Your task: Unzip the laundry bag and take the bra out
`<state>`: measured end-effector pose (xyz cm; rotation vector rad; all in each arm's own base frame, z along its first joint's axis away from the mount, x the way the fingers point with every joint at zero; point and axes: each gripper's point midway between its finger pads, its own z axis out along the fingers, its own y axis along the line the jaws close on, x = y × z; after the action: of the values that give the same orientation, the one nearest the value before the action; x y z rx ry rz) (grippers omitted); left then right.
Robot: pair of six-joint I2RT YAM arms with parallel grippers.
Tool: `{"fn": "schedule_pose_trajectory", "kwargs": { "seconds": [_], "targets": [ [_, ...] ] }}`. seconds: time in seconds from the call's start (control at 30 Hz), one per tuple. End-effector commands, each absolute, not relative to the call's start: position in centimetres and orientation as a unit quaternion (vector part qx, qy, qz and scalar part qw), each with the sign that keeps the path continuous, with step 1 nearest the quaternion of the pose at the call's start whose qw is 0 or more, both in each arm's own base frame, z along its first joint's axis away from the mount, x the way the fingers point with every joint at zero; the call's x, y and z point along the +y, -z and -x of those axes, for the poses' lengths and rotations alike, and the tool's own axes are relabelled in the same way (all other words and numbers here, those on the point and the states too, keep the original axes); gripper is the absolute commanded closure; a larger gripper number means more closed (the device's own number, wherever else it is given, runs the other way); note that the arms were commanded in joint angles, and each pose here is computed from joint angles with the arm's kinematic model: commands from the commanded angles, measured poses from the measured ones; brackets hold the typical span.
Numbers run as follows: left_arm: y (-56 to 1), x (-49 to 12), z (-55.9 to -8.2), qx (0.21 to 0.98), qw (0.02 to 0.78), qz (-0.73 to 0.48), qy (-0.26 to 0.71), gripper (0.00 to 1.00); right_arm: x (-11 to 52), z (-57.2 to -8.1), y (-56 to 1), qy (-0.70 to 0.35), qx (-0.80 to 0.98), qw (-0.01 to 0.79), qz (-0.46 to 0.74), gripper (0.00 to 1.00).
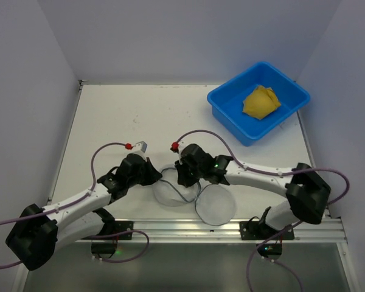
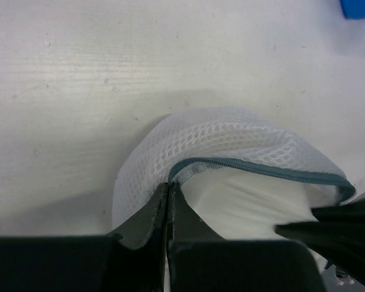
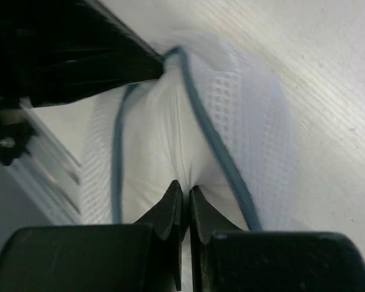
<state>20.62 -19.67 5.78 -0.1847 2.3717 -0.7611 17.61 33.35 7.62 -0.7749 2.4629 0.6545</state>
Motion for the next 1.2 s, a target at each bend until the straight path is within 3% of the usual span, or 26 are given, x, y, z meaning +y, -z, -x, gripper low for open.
{"fn": "schedule_pose_trajectory", "kwargs": {
  "seconds": [0.0, 0.43, 0.67, 0.87, 1.17],
  "targets": [
    [-8.1, -20.0, -22.4, 0.890, 0.345, 0.077, 0.288, 1.00, 35.1, -17.5, -15.2, -0.334, 0.827, 0.328, 0.312, 1.00],
    [-9.2, -21.7, -22.4, 0.887, 0.328, 0.058, 0.321, 1.00, 34.6, -14.2, -27.5, -0.484, 0.667, 0.449, 0.345, 1.00],
    [-11.3, -24.1, -21.8, 0.857, 0.326, 0.026, 0.398, 1.00, 33.8, -19.8, -31.1, -0.447, 0.669, 0.554, 0.215, 1.00],
    [-11.1, -22.9, -21.8, 0.858, 0.343, 0.036, 0.380, 1.00, 32.7, -23.4, -35.7, -0.413, 0.660, 0.606, 0.165, 1.00],
    [-9.8, -22.0, -22.3, 0.871, 0.343, 0.055, 0.348, 1.00, 20.5, -30.6, -44.3, -0.307, 0.636, 0.705, 0.062, 1.00]
  ]
}}
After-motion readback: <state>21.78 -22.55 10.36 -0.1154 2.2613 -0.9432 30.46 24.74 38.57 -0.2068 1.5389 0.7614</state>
